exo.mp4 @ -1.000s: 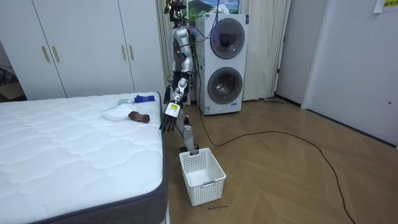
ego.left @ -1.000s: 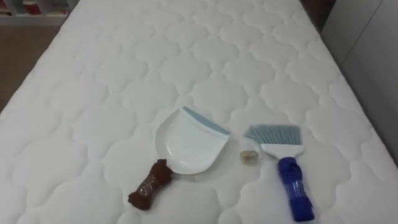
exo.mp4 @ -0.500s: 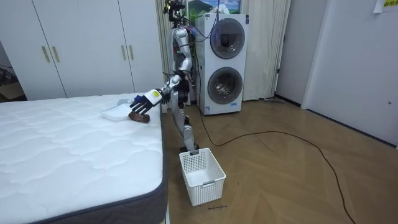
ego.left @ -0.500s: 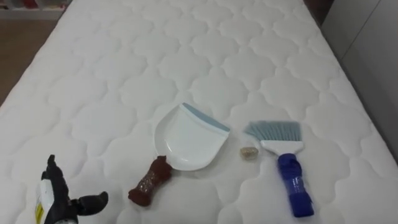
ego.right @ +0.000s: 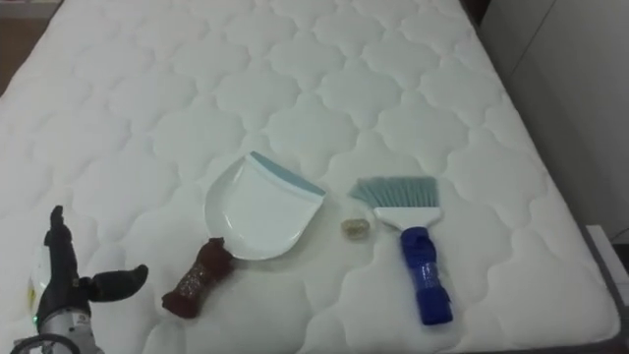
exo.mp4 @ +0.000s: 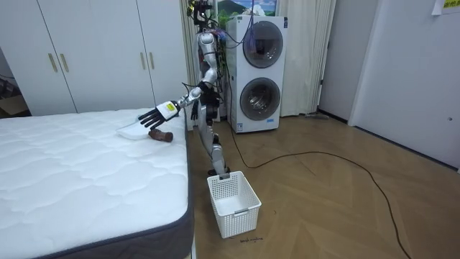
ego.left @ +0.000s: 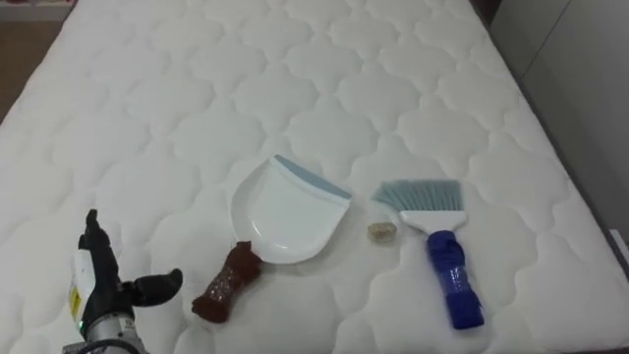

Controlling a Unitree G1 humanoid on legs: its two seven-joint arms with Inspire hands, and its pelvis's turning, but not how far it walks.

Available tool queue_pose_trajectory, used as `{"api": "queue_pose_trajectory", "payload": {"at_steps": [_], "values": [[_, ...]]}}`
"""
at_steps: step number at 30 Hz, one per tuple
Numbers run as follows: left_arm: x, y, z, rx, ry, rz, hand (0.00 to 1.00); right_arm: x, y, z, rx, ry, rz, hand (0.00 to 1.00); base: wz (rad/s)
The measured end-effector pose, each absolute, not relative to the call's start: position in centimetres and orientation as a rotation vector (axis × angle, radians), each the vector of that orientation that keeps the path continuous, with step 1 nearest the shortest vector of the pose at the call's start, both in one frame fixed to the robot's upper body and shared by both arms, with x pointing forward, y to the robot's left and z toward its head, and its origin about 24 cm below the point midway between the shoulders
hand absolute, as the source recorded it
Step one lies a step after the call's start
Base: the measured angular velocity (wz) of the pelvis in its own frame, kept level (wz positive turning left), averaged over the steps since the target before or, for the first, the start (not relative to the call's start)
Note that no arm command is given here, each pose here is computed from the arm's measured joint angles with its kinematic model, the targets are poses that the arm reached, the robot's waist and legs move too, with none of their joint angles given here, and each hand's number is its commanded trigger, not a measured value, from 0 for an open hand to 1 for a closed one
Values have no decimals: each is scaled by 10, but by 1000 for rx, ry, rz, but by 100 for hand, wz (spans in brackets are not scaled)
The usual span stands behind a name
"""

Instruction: Clean bed

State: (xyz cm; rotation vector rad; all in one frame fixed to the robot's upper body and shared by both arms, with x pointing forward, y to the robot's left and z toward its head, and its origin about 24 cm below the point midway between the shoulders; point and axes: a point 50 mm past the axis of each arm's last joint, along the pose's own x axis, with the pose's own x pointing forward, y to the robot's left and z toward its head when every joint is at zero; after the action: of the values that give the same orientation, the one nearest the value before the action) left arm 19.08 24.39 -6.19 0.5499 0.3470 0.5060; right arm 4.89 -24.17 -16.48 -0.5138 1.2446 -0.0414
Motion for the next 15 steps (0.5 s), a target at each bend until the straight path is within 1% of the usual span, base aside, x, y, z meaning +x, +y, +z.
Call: {"api": "queue_pose_trajectory", "payload": {"at_steps": [5, 8, 15], "values": [[201, 247, -56, 559, 323, 507, 0, 61, -240, -164, -475, 1236, -52, 0, -11], [210, 246, -65, 560, 373, 493, 0, 78, -239, -162, -416, 1206, -72, 0, 0], [220, 247, -75, 551, 458, 462, 0, 98, -237, -159, -315, 1166, -108, 0, 2]]}}
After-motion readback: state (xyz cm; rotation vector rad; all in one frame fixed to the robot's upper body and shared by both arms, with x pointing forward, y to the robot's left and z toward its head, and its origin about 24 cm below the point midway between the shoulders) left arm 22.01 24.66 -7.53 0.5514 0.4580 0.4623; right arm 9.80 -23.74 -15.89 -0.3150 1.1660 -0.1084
